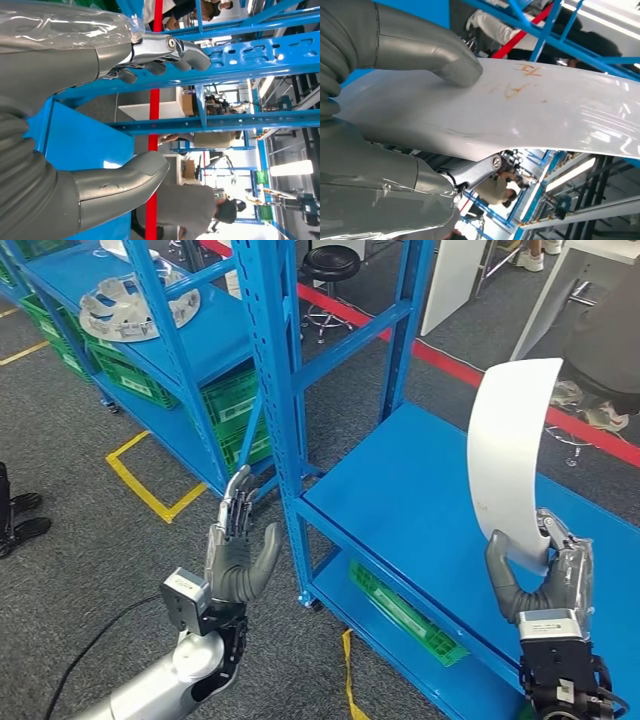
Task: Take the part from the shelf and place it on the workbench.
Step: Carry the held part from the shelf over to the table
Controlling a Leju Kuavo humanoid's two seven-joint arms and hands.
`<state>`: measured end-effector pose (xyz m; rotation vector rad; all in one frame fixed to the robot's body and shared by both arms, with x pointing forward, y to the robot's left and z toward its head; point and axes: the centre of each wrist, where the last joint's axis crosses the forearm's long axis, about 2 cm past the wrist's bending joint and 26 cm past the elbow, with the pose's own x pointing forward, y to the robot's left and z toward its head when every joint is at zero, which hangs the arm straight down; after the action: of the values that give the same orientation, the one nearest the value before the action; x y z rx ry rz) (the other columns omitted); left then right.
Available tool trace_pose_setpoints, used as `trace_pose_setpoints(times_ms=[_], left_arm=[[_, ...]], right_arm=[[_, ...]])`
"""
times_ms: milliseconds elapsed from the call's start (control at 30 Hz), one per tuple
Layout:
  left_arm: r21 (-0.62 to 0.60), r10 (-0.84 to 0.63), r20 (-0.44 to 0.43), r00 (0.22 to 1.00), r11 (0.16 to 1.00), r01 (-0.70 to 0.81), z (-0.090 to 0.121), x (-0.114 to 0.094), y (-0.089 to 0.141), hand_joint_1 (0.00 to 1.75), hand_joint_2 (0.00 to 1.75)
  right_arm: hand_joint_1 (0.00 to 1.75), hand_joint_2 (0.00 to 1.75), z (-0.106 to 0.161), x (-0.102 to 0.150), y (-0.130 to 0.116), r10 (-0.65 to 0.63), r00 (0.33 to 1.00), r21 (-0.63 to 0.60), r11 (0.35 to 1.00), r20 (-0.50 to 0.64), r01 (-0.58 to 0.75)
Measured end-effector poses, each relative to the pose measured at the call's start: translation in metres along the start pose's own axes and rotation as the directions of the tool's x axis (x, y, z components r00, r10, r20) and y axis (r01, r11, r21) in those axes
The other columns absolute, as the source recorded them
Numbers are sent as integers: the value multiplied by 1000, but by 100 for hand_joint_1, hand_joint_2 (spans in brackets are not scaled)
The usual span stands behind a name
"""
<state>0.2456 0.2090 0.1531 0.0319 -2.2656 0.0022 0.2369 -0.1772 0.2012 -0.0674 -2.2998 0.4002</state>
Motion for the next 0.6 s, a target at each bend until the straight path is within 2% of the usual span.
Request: trace_pose_setpoints(times_ms=[600], left_arm=[[-1,0,1,1000,1000,0,0,0,0,0,175]], right_arm=[[175,175,-1,1,1,-3,1000,0,1000,3,3]])
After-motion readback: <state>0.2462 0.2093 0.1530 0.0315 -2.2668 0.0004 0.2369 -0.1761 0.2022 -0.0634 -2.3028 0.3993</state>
